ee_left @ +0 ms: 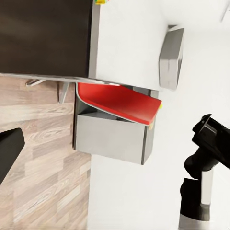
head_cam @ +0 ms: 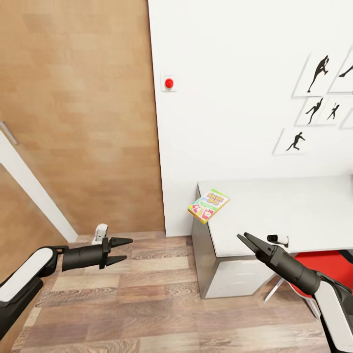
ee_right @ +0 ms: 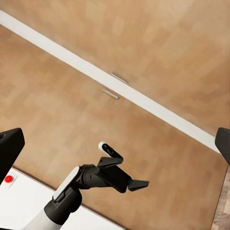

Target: Put all the toys in the child's room - the three board games (two on the bed and one on the table), the two jigsaw puzzles on the table, and the tennis ball on the table - inside the toy box on the table in the child's room.

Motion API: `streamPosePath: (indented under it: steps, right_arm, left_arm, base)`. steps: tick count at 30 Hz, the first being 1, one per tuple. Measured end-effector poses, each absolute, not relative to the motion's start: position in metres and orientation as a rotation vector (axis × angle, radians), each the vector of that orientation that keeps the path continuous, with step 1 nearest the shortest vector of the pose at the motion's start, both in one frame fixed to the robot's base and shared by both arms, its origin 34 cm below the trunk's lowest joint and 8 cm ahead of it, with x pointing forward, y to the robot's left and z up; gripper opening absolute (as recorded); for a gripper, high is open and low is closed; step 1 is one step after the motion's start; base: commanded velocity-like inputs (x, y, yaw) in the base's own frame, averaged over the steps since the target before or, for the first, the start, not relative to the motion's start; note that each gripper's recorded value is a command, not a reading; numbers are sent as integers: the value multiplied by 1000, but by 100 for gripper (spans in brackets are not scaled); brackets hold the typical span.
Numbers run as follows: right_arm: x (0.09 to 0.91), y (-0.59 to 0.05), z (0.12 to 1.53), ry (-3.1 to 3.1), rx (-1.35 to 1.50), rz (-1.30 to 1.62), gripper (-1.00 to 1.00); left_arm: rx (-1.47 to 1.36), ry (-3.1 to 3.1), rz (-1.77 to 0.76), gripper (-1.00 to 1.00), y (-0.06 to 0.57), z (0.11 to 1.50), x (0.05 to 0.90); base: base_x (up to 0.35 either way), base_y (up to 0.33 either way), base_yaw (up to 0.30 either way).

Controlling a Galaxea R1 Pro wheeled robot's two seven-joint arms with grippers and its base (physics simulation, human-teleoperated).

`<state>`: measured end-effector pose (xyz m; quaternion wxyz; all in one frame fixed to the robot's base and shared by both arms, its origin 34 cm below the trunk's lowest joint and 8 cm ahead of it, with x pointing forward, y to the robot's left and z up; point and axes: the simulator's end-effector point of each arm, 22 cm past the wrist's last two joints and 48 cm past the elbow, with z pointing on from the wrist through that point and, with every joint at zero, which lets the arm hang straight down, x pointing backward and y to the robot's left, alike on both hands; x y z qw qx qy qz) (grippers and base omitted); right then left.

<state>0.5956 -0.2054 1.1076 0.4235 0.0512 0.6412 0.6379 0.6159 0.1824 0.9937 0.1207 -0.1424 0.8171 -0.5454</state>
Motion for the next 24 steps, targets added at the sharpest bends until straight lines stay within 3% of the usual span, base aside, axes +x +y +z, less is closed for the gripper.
streamPosePath:
  steps: [12, 24]
  right_arm:
    - [595, -210, 1120, 1567, 109, 1573, 100]
    - [590, -211, 1134, 1535, 80, 1580, 100]
  left_arm:
    - [-384, 2394, -1584, 100, 177, 999, 611]
    - [-370, 2377, -1577, 100, 177, 1008, 612]
  base:
    - [17, 0, 0]
    - [209, 0, 0]
